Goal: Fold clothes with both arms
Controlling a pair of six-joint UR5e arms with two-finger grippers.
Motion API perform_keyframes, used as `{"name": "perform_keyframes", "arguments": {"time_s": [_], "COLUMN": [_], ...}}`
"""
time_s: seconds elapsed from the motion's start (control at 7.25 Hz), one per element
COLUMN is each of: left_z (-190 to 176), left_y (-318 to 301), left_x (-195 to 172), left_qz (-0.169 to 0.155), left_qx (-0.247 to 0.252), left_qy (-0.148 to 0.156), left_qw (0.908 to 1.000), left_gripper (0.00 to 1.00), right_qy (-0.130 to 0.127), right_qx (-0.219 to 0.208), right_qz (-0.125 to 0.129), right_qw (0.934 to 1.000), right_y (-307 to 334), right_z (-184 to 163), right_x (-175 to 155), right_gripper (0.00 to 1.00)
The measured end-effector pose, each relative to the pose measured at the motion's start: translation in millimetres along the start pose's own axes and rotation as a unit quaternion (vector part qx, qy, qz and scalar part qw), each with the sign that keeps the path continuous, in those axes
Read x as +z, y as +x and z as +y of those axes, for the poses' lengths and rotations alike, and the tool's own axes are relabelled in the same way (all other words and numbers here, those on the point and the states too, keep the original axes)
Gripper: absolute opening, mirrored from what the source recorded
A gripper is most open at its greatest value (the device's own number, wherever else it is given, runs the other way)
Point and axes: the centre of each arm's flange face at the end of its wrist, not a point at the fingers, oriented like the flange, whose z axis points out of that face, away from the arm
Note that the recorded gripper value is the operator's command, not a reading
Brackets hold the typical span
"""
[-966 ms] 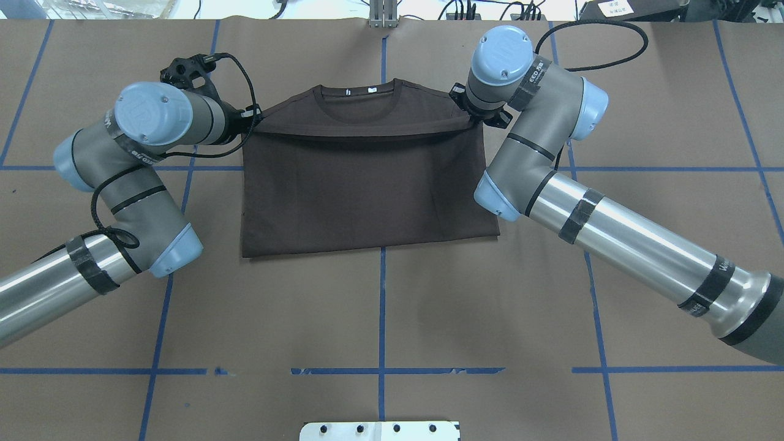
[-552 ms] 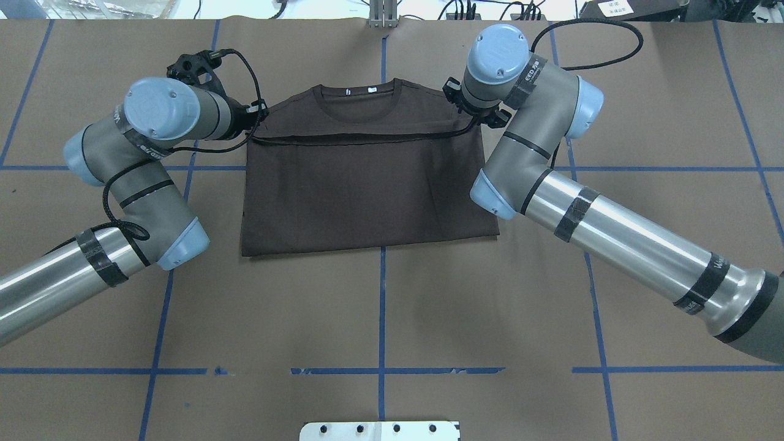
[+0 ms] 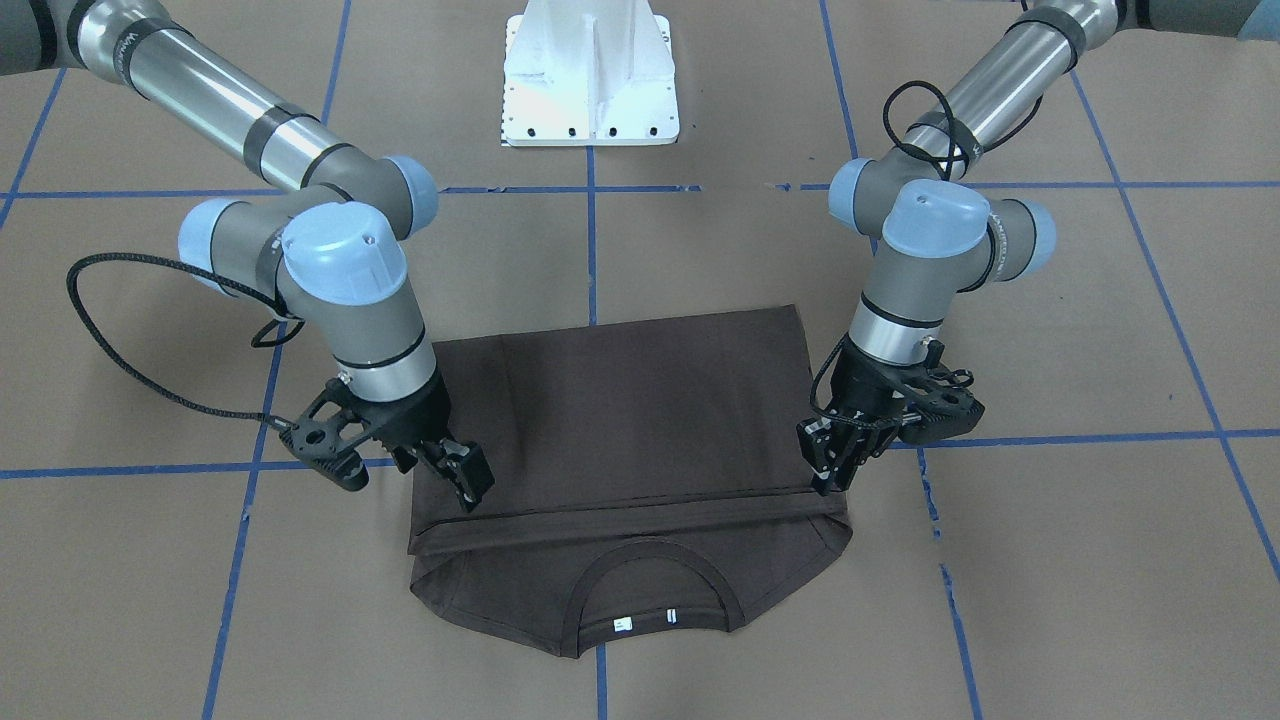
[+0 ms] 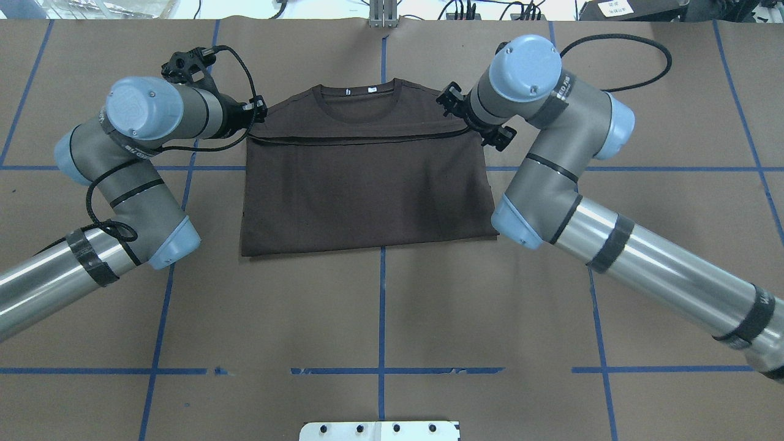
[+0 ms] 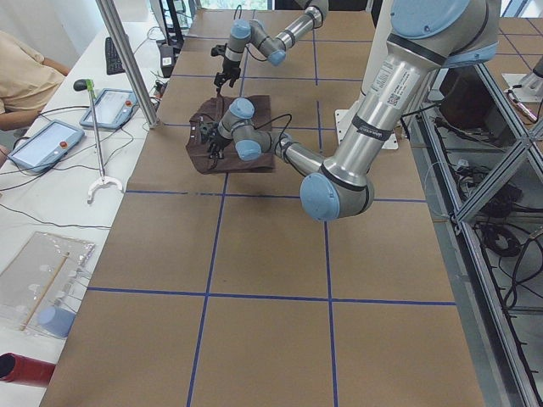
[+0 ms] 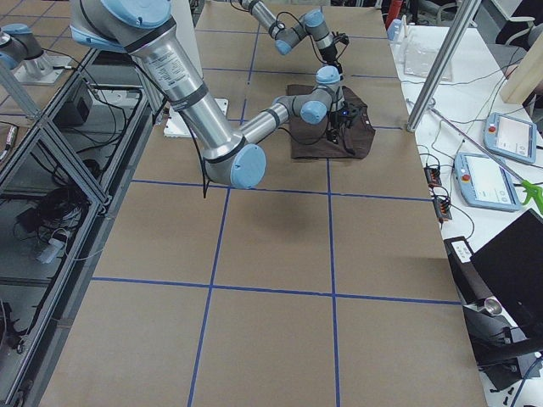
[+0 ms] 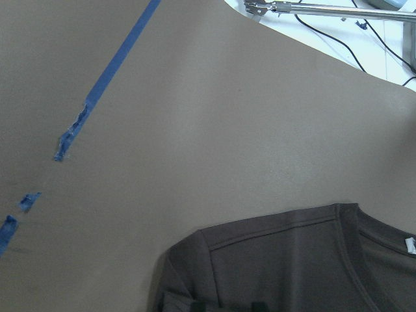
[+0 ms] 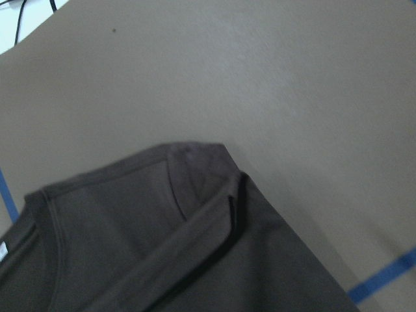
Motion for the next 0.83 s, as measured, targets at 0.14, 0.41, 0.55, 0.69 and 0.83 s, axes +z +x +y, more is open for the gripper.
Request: {"name": "perform_keyframes", "arguments": {"time_s": [0.14,0.41,0.55,0.69,0.83], "left_z": [1,3,3,3,3], "left_y": [-2,-8,-8,-8,-8], "left_x": [-6,-8,-9,-9,-9], "left_qz": [0.005,0.004,0.005,0.005,0.005], "left_qx": [-0.001,-0.001,-0.001,-0.001,0.000], "left_qy": [-0.006,-0.008,-0.008,-0.007,-0.007], "left_qw": [1.0000,1.0000,1.0000,1.0000,1.0000], "left_gripper": [0.36,0.36,0.36,0.36,0.36], "right_qy": [-0.016,-0.035,-0.035,-0.036,-0.036], "right_qx": [0.009,0.042,0.056,0.062,0.064], "right_qz": [-0.005,0.006,0.017,0.028,0.035], "right_qw": [0.9998,0.9985,0.9977,0.9971,0.9967], "right_y": [38,94,109,119,125], "right_z": [27,70,83,93,97], "right_x": [-13,-19,-12,-2,4], "right_gripper": [0.99,0.81,0.80,0.72,0.51]}}
